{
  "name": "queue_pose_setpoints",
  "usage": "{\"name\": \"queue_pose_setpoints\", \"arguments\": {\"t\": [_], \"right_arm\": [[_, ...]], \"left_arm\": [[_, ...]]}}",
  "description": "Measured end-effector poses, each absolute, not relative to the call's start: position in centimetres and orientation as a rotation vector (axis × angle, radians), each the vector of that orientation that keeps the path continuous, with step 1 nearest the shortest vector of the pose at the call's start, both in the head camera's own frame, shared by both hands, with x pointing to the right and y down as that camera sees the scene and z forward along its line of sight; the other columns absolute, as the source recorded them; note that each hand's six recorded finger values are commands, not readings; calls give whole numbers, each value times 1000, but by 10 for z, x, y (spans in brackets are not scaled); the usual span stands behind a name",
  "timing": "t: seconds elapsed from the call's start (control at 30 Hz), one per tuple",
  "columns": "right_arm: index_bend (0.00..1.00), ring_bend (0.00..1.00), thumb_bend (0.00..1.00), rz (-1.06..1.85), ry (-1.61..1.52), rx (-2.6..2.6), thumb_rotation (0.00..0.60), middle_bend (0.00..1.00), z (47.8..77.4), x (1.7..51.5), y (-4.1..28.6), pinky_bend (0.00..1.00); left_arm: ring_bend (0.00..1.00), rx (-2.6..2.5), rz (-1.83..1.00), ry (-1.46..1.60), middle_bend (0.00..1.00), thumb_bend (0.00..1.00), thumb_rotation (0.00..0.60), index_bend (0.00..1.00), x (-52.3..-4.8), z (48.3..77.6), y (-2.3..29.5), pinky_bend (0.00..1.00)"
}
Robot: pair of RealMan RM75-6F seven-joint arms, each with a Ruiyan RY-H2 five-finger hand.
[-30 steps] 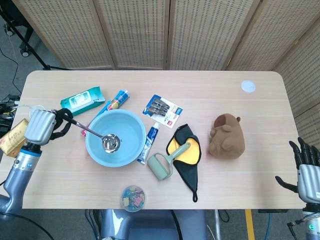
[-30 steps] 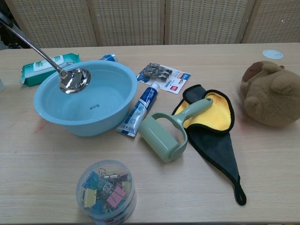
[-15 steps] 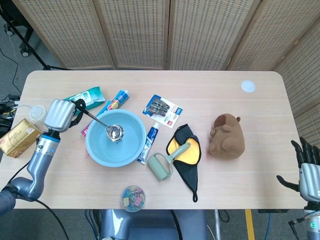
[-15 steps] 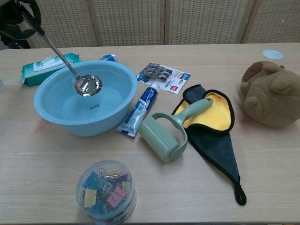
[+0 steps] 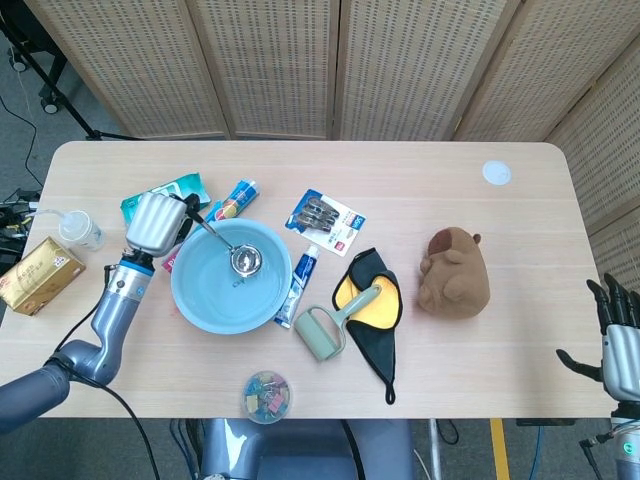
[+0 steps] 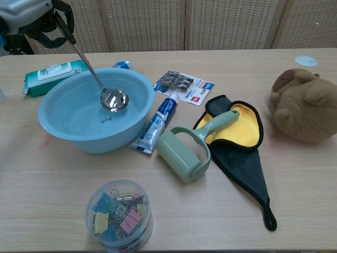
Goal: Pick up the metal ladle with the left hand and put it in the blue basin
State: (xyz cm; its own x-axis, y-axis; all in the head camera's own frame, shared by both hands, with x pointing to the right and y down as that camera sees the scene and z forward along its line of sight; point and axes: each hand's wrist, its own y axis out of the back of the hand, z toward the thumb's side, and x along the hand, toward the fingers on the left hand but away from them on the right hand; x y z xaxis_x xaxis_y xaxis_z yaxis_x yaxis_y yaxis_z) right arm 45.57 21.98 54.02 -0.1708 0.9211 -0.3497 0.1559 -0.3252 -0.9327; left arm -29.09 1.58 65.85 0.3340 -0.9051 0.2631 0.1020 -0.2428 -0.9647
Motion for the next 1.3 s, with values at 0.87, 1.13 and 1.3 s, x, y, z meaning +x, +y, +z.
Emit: {"name": "queue_pose_setpoints", "arguments": {"t": [0.87, 1.13, 1.3], "right_arm": [[57, 0, 0, 1558, -1259, -1476, 600, 0, 541, 454, 222, 0], [57, 0, 0, 1561, -1249, -1473, 600, 0, 543, 454, 222, 0], [57, 0, 0, 1566, -1239, -1473, 600, 0, 545, 453, 223, 0]], "left_arm": [[955, -1690, -1098, 871, 962, 517, 600, 955, -255, 663, 33, 923], [955, -1872, -1121, 1000, 962, 525, 600, 958, -265, 666, 35, 923], [955, -1900, -1117, 1021, 962, 528, 600, 960, -275, 658, 33, 923]]}}
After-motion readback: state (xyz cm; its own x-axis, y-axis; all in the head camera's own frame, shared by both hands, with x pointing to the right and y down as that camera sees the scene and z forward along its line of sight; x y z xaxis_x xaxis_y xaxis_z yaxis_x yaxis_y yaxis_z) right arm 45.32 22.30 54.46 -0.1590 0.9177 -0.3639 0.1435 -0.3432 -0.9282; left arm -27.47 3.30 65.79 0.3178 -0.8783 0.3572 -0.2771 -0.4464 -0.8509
